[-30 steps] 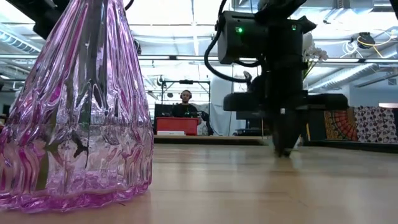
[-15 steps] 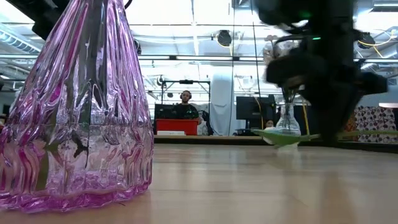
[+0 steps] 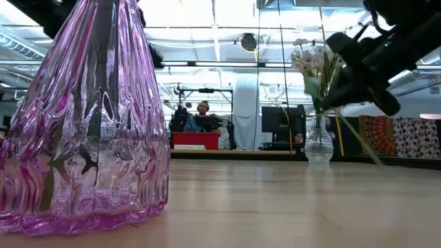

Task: Sort flowers into vase by color
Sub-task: Put the white flower into the transparent vase

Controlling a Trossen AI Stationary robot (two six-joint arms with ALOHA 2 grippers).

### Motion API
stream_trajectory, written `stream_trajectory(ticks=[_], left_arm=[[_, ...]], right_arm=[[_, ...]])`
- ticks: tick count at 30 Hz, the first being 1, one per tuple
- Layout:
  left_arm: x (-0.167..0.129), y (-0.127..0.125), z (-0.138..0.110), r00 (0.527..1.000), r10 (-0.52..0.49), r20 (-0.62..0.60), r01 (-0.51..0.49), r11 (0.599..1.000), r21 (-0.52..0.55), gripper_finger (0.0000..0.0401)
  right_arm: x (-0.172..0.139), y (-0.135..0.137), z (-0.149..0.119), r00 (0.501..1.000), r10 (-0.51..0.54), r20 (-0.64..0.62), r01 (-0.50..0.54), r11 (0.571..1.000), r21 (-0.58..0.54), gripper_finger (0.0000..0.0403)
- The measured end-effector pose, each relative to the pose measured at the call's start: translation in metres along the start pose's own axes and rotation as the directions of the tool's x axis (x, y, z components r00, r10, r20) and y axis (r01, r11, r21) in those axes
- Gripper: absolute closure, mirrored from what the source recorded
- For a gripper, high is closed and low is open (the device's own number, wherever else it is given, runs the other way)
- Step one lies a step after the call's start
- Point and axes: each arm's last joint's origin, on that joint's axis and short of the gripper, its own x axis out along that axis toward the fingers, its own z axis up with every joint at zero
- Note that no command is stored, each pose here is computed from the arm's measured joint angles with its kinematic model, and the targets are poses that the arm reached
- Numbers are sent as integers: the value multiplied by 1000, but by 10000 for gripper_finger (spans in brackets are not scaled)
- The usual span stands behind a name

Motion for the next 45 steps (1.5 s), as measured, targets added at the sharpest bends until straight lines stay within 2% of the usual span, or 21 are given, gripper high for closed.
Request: stream_trajectory(ticks=[5,8,11,14,18,22,26,30,35,37,42,45], left_arm=[[-3,-3,16,984,51,172,-55,998,20,299],[-3,-4,12,988,70,141,-80,995,66,299],[-6,-3,4,989,72,131,-82,994,69,299],[-12,-1,-12,988,69,137,-71,997,9,299],[-23,-4,-32,970,25,242,-16,999,-36,299],[-32,-10,-50,929,-30,369,36,999,-12,299],[-36,-11,-69,925,-26,379,33,999,-12,299],[-44,-11,-77,897,-66,436,61,998,25,299],[-60,-11,-79,811,-115,573,69,992,102,299],[-64,-12,-80,802,-131,582,71,990,126,299],[-69,-10,-87,821,-128,557,58,988,142,299],[-73,-12,-86,804,-168,570,71,979,189,299]], right_arm=[[-14,-16,23,992,36,122,-22,993,-112,403],[-21,-20,35,983,59,172,-26,983,-184,403],[-26,-23,42,977,67,203,-18,971,-238,403],[-28,-26,46,976,83,201,-23,959,-284,403],[-27,-28,50,980,100,169,-39,943,-330,403],[-25,-31,53,984,102,149,-46,941,-336,403],[-23,-33,56,986,126,105,-80,928,-364,402],[-21,-34,58,987,132,90,-91,927,-363,402],[-20,-37,61,988,125,90,-85,931,-354,402],[-19,-38,62,988,132,79,-97,932,-348,402],[-21,-39,65,985,149,90,-111,936,-334,402],[-27,-35,72,964,224,141,-170,933,-318,402]])
